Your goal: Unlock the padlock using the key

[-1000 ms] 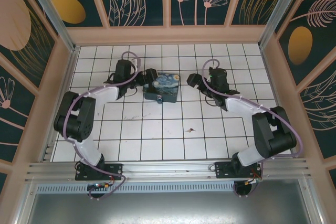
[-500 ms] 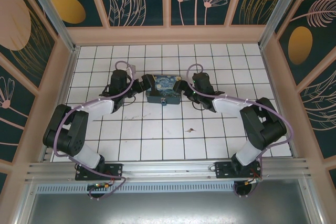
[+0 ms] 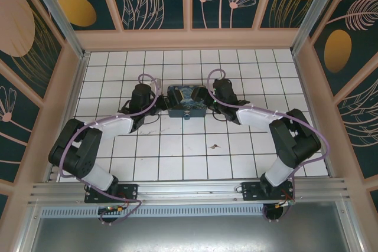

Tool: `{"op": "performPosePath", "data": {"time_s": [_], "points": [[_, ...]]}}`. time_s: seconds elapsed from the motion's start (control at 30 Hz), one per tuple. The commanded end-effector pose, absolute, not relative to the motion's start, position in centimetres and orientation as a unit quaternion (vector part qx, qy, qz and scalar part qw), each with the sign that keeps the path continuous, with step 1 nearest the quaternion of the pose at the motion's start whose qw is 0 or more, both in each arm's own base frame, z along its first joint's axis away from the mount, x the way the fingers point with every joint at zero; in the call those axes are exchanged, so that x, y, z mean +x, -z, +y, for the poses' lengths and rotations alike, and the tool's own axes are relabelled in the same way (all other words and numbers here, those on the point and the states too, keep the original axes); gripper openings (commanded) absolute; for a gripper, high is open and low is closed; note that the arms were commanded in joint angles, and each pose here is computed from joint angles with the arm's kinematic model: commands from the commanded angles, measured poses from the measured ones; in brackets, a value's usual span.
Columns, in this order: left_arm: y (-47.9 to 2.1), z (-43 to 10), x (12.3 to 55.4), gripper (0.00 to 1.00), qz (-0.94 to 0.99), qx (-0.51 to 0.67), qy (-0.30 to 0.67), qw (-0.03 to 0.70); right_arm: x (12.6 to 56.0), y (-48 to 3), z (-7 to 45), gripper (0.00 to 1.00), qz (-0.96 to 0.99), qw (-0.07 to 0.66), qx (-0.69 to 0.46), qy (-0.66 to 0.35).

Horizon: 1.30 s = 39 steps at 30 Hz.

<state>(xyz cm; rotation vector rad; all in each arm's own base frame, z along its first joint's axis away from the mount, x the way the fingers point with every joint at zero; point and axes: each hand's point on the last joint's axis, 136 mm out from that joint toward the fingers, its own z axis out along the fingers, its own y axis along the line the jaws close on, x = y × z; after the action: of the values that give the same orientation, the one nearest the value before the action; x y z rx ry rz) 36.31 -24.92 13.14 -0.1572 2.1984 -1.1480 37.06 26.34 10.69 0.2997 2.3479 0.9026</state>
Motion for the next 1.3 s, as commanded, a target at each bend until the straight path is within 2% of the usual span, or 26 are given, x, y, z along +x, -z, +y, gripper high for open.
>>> {"op": "performPosePath", "data": {"time_s": [0.0,0.3,0.5,0.73,1.0,1.27], "points": [[-14.8,-24.2,36.4,0.99,0.827,-0.072,0.429,0.357,37.8,-11.7,26.7,0.97,0.876,0.313,0.120,-0.346],[-14.1,-21.2,38.4,0.99,0.856,-0.114,0.323,0.386,37.5,-11.6,26.4,0.97,0.879,0.311,0.123,-0.341],[-14.4,-21.1,38.0,0.99,0.858,-0.103,0.320,0.388,36.0,-11.5,25.1,0.97,0.885,0.311,0.124,-0.325],[-16.1,-20.8,36.9,0.99,0.855,-0.079,0.322,0.399,31.2,-9.8,21.8,0.93,0.908,0.285,0.125,-0.281],[-15.9,-21.0,35.8,0.99,0.855,-0.072,0.337,0.387,24.4,-7.7,21.8,0.85,0.935,0.228,0.136,-0.237],[-15.6,-20.9,35.4,0.99,0.854,-0.076,0.342,0.385,19.4,-6.3,20.4,0.75,0.937,0.198,0.243,-0.154]]}}
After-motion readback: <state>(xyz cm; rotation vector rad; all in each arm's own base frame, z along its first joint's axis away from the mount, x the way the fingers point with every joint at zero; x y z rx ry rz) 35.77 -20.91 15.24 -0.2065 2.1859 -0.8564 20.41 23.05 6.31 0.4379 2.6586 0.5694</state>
